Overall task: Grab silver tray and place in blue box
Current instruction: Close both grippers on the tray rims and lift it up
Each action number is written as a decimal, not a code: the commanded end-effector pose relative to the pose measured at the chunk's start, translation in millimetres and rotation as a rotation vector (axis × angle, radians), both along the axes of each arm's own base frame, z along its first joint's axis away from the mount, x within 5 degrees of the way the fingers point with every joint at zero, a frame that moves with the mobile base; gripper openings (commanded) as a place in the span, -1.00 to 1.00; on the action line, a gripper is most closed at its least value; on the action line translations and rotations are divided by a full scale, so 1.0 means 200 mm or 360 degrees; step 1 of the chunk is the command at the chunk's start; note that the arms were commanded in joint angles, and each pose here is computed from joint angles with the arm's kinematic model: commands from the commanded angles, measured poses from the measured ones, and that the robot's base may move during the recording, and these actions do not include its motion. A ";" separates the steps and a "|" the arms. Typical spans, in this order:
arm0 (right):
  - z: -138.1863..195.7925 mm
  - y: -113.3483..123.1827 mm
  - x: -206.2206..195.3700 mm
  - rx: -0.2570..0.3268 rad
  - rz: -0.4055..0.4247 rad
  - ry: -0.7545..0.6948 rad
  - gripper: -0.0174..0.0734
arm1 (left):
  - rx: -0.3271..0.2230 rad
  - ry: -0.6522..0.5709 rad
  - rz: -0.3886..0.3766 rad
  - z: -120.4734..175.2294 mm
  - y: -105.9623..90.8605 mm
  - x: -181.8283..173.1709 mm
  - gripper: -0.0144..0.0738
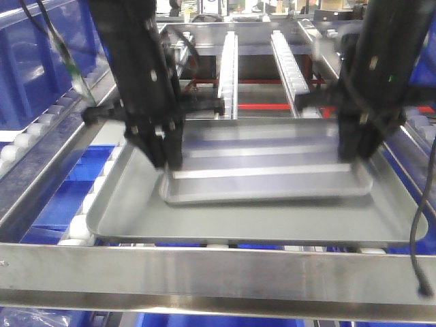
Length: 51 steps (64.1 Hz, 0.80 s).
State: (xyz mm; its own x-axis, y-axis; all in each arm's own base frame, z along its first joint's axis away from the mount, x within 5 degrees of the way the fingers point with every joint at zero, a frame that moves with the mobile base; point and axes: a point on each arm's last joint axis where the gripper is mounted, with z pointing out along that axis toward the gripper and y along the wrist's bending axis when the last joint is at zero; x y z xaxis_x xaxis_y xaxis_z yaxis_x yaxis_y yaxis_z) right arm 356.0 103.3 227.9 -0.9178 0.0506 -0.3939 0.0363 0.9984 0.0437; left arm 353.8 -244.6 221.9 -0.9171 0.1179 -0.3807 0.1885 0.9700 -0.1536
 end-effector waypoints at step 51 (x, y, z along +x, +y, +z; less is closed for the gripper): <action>0.64 0.11 -0.66 0.0128 0.0241 -0.0450 -0.49 | -0.0115 -0.0488 -0.0236 0.74 0.28 -0.68 -0.89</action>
